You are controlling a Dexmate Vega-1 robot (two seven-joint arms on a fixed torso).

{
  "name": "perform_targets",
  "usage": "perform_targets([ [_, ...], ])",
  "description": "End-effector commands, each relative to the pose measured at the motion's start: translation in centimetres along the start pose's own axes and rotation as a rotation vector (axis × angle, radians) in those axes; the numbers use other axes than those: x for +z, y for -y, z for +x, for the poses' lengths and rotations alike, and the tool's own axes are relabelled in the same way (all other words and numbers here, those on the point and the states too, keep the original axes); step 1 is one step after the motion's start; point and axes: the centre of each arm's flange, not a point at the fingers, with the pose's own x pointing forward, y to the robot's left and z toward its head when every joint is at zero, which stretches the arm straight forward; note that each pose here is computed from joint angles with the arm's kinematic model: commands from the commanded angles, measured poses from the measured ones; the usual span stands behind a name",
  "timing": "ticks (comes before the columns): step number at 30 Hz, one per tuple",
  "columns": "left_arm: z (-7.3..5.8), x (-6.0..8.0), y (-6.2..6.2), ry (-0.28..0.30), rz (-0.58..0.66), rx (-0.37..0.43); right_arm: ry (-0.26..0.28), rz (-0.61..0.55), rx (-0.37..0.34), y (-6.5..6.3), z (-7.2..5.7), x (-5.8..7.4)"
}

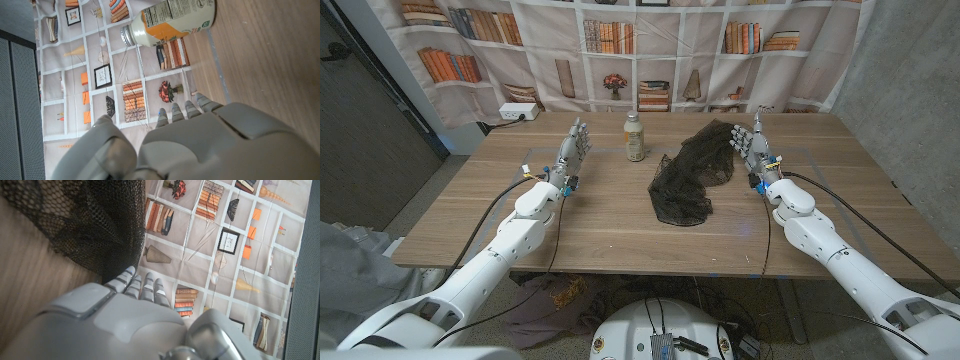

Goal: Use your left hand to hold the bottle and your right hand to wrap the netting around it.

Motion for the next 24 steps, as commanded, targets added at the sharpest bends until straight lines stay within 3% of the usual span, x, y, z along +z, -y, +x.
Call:
perform_targets([
  [1, 0.0, -0.2, 0.3, -0.005, 0.005, -0.008, -0.005, 0.007, 0.000, -0.2, -0.5, 0.0],
  [15, -0.5, 0.2, 0.4, 0.009, 0.006, -0.017, 0.004, 0.000, -0.006, -0.3, -0.8, 0.4],
  [24, -0.1, 0.5, 1.3, 0.010, 0.031, -0.011, 0.005, -0.004, 0.012, 0.1, -1.4, 0.4],
])
